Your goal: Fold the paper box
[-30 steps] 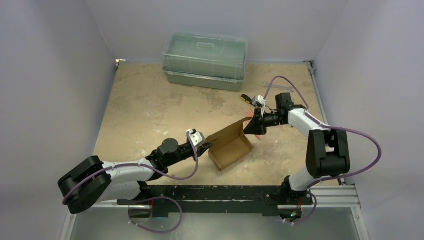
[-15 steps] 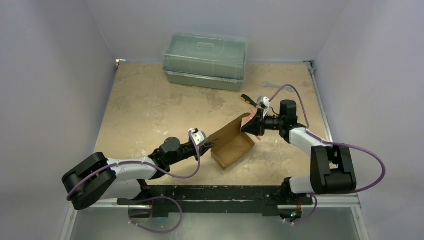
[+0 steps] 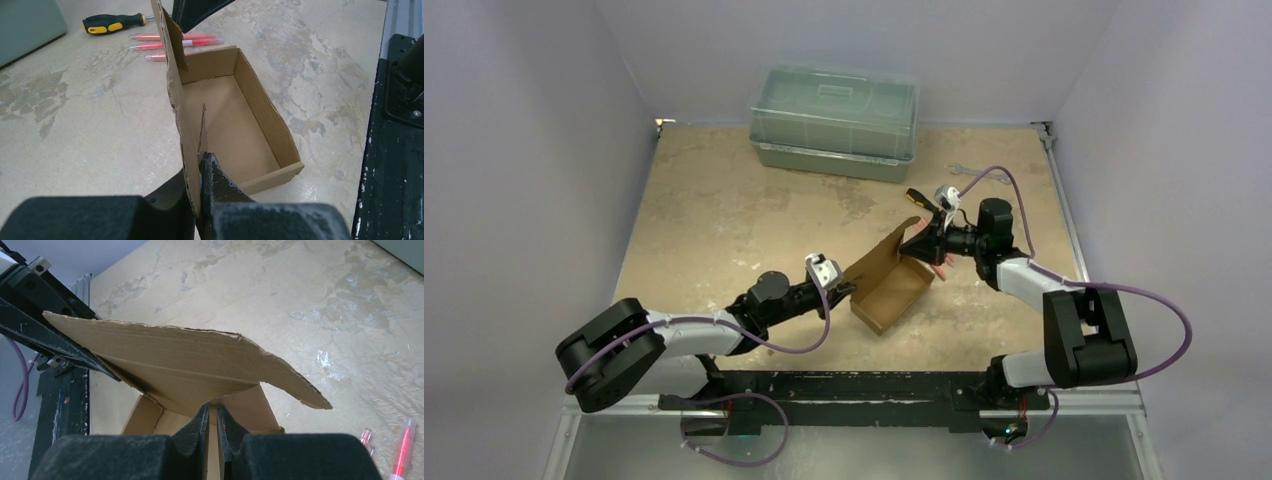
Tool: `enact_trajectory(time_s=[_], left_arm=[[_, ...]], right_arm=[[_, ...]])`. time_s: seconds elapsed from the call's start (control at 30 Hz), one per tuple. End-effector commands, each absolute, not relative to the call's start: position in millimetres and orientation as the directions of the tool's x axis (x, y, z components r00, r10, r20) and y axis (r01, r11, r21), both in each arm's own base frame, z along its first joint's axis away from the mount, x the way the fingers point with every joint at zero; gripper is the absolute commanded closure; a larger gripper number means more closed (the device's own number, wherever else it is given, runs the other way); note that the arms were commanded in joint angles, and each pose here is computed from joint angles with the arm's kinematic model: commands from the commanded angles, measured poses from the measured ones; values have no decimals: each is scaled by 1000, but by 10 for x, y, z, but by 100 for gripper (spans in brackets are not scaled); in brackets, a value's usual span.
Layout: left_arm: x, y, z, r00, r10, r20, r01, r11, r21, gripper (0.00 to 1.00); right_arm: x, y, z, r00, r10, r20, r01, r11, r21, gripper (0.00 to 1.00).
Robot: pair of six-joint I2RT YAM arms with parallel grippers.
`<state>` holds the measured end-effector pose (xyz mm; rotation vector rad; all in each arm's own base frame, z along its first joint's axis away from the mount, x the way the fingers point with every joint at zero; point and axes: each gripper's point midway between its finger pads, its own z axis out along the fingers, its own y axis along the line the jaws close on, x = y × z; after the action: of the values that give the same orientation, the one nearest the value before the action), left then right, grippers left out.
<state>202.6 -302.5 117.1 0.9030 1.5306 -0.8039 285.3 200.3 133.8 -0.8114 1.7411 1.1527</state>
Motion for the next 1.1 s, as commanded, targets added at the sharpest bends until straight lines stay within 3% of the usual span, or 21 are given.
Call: enact_trajectory(time_s=[0.0, 0.17, 0.33, 0.6, 0.83, 1.07], left_arm=[[2040, -3144, 1354, -45, 73, -996, 898, 440, -8, 100], [2133, -3050, 1373, -38, 97, -995, 866, 500, 15, 100], [2182, -2949, 1373, -13, 165, -986, 846, 527, 77, 100], [2262, -2922, 1455, -43, 183, -982, 821, 567, 70, 77], [2248, -2902, 1646, -130, 102, -986, 794, 607, -41, 48], [2166, -2822, 1845, -200, 61, -978, 773, 623, -119, 43]], right_arm=[[2918, 2037, 1404, -389, -37, -920, -861, 369, 349, 89], [2826, 2039, 1431, -379, -127, -917, -896, 300, 329, 87], [2767, 1897, 1408, -231, -318, -919, -959, 231, 161, 84], [2740, 1827, 1291, -205, -376, -904, -967, 219, 128, 83], [2759, 1804, 1278, -202, -390, -898, -966, 232, 116, 83], [2730, 1765, 1255, -162, -425, -891, -975, 207, 78, 84]])
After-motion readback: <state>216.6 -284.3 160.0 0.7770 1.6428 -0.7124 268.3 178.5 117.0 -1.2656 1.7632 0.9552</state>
